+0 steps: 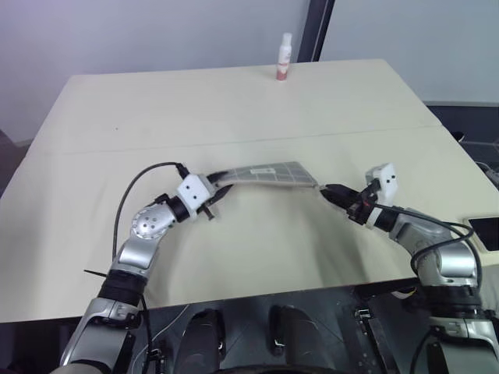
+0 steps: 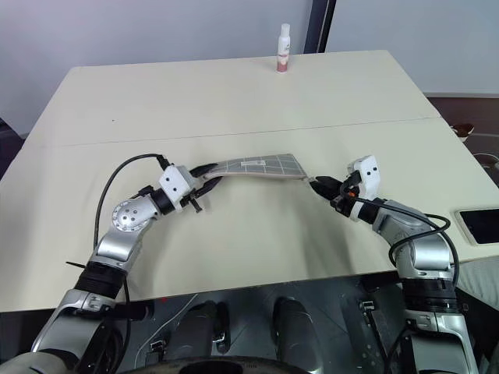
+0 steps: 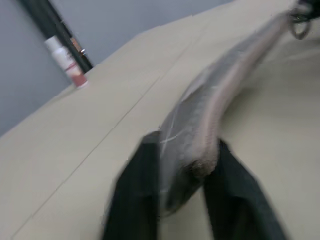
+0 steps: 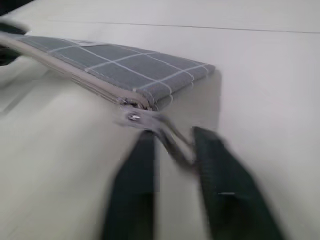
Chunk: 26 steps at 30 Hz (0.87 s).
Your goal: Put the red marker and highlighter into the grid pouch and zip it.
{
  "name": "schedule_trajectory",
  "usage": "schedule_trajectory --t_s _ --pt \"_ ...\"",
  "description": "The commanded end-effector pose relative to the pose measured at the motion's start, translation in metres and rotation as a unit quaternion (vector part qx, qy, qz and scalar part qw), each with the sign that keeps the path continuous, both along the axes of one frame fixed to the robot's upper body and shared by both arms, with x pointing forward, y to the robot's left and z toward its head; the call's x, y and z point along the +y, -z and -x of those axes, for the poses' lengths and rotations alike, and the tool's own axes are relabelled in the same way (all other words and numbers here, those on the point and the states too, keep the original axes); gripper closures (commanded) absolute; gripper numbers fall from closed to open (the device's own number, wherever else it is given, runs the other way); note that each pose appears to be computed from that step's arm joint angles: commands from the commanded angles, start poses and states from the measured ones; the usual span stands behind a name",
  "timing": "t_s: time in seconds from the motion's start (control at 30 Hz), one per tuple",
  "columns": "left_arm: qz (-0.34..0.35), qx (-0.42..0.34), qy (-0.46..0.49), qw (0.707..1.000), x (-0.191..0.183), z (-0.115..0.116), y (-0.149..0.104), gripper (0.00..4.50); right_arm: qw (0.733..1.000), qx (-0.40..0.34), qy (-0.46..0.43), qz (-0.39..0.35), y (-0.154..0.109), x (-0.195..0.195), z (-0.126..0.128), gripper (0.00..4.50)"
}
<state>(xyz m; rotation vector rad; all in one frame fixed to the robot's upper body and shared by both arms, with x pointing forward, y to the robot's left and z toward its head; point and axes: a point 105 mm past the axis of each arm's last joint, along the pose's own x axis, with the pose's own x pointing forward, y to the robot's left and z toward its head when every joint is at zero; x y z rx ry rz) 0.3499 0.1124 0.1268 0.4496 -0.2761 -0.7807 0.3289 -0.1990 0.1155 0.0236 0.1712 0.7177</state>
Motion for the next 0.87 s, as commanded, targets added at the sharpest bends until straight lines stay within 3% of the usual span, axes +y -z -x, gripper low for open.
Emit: schedule_trajectory --t_s 0.03,0.13,0.37,0.43,0.57,0.77,0.87 --pt "0.045 0.000 0.010 0.999 0.009 0.008 -0.018 1.39 0.998 -0.029 -0.046 0.012 -0.016 0.001 0.013 1.53" --pt "0.062 0.017 -0.001 0.998 0.025 0.014 -0.018 0.01 0.993 0.001 -0.110 0.041 -0.015 0.004 0.036 0.05" --pt "0.131 0.060 -0.137 0.980 0.103 0.013 -0.015 0.01 0.982 -0.024 -0.171 0.073 -0.039 0.012 0.063 0.05" --pt "0.146 0.055 -0.162 0.974 0.115 0.017 -0.019 0.01 0.982 -0.022 -0.174 0.071 -0.032 0.012 0.069 0.05" --pt "0.106 0.048 -0.209 0.971 0.133 0.020 -0.013 0.01 0.985 -0.027 -0.139 0.103 -0.012 -0.003 0.064 0.05" --pt "0.119 0.084 -0.235 0.961 0.160 0.022 -0.003 0.01 0.983 -0.020 -0.142 0.115 -0.007 -0.016 0.067 0.05" --pt "0.123 0.065 -0.237 0.962 0.163 0.017 -0.013 0.01 0.982 -0.016 -0.145 0.120 -0.005 -0.017 0.067 0.05"
